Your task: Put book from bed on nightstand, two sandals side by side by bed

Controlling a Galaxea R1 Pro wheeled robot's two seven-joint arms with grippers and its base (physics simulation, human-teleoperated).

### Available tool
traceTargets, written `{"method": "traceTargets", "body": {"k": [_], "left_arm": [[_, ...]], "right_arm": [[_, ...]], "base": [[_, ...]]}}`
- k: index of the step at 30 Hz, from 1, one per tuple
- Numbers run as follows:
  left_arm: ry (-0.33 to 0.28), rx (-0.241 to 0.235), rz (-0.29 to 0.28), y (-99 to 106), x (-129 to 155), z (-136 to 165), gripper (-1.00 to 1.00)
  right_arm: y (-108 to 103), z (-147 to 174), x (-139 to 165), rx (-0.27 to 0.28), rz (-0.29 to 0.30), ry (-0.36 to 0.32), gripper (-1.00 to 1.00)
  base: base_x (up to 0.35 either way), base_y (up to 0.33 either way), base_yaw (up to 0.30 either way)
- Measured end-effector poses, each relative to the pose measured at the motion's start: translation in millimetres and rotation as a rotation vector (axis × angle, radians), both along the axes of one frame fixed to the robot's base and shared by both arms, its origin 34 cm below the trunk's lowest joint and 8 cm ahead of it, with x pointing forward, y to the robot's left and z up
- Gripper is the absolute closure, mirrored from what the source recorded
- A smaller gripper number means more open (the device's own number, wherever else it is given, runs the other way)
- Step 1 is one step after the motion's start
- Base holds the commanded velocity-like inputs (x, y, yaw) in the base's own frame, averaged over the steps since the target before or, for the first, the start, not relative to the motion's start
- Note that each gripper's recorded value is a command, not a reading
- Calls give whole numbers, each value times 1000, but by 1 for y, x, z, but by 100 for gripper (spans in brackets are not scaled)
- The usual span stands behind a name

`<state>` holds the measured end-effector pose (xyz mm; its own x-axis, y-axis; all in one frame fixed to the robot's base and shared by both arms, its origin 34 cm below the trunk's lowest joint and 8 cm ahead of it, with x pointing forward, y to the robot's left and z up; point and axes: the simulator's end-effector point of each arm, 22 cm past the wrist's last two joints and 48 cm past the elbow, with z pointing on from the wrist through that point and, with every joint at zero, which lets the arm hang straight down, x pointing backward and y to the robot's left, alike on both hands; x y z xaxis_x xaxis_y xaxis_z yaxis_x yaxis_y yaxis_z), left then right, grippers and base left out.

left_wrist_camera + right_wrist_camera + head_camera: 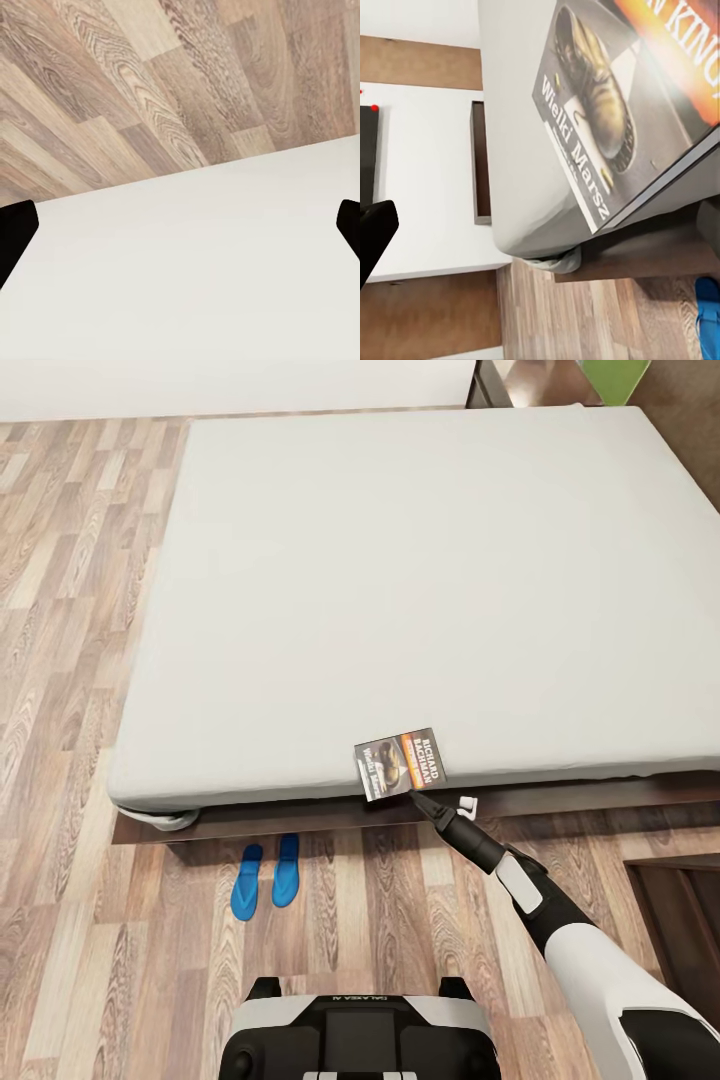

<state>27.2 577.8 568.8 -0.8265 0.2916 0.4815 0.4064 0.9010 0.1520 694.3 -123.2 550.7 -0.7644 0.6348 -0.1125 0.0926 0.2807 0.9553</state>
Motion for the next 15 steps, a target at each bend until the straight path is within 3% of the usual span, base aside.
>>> {"method": "traceTargets", "body": {"k": [8, 15], "left_arm": [[0, 0, 1, 0, 0, 0, -100], [-1, 1, 1, 0, 0, 0, -100]], "right_arm": [[-1, 0, 0, -1, 0, 0, -100], [-1, 0, 0, -2, -1, 1, -100]], "base": [[0, 9, 0], [0, 113, 0]]}}
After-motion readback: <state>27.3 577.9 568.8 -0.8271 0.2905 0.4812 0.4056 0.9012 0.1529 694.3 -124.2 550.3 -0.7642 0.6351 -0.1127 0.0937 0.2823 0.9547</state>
